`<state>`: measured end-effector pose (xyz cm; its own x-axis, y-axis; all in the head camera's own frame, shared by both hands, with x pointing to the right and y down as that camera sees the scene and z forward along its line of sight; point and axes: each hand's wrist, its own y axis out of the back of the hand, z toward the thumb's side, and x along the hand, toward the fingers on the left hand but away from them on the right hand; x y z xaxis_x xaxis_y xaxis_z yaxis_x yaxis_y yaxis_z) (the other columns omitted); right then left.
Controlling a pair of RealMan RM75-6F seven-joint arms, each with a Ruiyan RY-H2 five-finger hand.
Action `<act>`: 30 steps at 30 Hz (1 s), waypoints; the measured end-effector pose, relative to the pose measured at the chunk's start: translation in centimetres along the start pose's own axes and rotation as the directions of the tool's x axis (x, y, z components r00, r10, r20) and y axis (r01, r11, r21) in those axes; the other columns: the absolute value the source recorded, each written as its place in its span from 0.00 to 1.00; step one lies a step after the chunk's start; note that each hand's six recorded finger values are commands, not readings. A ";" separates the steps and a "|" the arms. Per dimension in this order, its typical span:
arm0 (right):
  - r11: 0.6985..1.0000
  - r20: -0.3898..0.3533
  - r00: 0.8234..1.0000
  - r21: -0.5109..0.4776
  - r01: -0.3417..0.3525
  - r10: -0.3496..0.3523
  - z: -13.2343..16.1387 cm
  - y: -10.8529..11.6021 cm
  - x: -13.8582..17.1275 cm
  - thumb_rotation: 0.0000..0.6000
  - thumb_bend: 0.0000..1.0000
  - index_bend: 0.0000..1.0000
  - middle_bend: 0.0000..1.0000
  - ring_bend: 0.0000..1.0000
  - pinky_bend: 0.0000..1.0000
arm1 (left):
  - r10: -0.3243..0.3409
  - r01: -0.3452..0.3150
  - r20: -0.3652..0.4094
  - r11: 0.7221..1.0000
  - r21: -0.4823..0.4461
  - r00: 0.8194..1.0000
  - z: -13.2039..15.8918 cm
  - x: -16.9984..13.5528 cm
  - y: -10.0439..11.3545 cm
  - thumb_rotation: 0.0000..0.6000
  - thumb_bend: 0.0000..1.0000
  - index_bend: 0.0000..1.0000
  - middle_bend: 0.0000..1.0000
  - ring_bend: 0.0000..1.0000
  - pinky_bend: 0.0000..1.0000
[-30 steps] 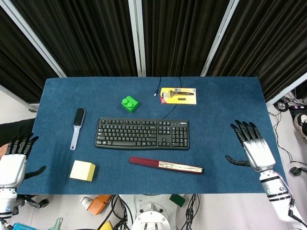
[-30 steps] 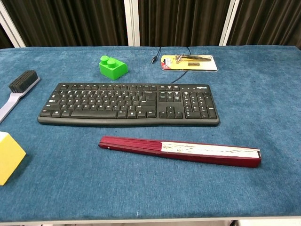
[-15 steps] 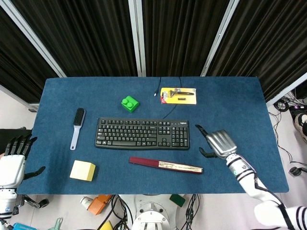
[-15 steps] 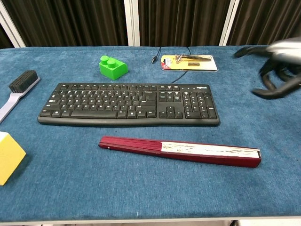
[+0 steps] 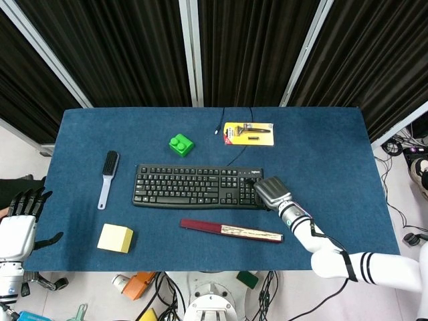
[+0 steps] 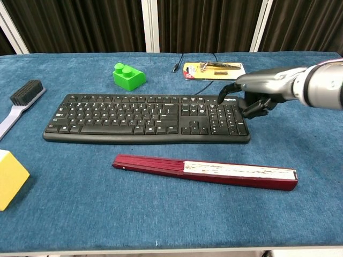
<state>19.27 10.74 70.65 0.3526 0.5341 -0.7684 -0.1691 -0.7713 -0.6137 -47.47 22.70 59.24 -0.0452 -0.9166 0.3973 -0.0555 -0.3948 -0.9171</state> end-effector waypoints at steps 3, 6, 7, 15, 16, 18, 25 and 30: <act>1.000 0.003 1.000 0.013 -0.024 0.024 0.4 -0.5 -0.6 0.64 1.00 0.25 0.92 1.00 1.00 | 0.002 -0.002 -0.001 1.000 0.000 1.000 0.0 0.0 0.0 1.00 0.03 0.12 0.06 0.01 0.00; 0.999 0.013 0.999 0.022 -0.036 0.036 0.3 -0.8 -0.9 0.64 1.00 0.25 0.92 1.00 1.00 | 0.000 0.000 -0.004 1.000 0.000 1.000 -0.1 0.1 0.0 1.00 0.03 0.12 0.06 0.01 0.00; 0.999 0.016 0.999 0.024 -0.038 0.037 0.3 -0.9 -1.0 0.64 1.00 0.25 0.92 1.00 1.00 | -0.002 0.002 -0.004 1.000 0.000 1.000 -0.1 0.1 -0.1 1.00 0.03 0.12 0.06 0.01 0.00; 0.999 0.016 0.999 0.027 -0.046 0.046 0.5 -0.9 -1.2 0.64 1.00 0.25 0.92 1.00 1.00 | -0.003 0.003 -0.011 1.000 0.002 1.000 -0.3 0.0 -0.1 1.00 0.03 0.12 0.06 0.01 0.00; 0.999 0.016 0.999 0.024 -0.041 0.041 0.5 -0.8 -1.1 0.64 1.00 0.25 0.92 1.00 1.00 | -0.003 0.003 -0.012 1.000 0.002 1.000 -0.3 0.0 -0.1 1.00 0.03 0.12 0.06 0.01 0.00; 1.000 0.016 1.000 0.019 -0.022 0.022 0.3 -0.2 -0.8 0.64 1.00 0.24 0.92 1.00 1.00 | -0.003 0.003 -0.012 1.000 0.002 1.000 -0.4 0.0 -0.1 1.00 0.03 0.12 0.06 0.01 0.00; 0.992 0.049 0.991 0.027 0.127 -0.128 -1.5 3.0 2.0 0.64 0.58 0.05 0.77 0.80 0.84 | 0.010 -0.010 -0.006 1.000 0.001 1.000 -0.3 0.3 0.3 1.00 0.03 0.12 0.06 0.01 0.00; 0.951 0.121 0.944 0.071 0.301 -0.308 -4.8 5.0 6.1 0.61 0.21 0.00 0.15 0.10 0.23 | 0.009 -0.009 0.002 1.000 -0.005 1.000 0.0 0.4 0.2 1.00 0.03 0.12 0.06 0.01 0.00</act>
<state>24.96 8.46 63.76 0.2733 0.7835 -0.5581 -0.1199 -0.5479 -0.8279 -47.50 22.32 59.23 -0.0440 -0.9203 0.3888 -0.0601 -0.3860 -0.9205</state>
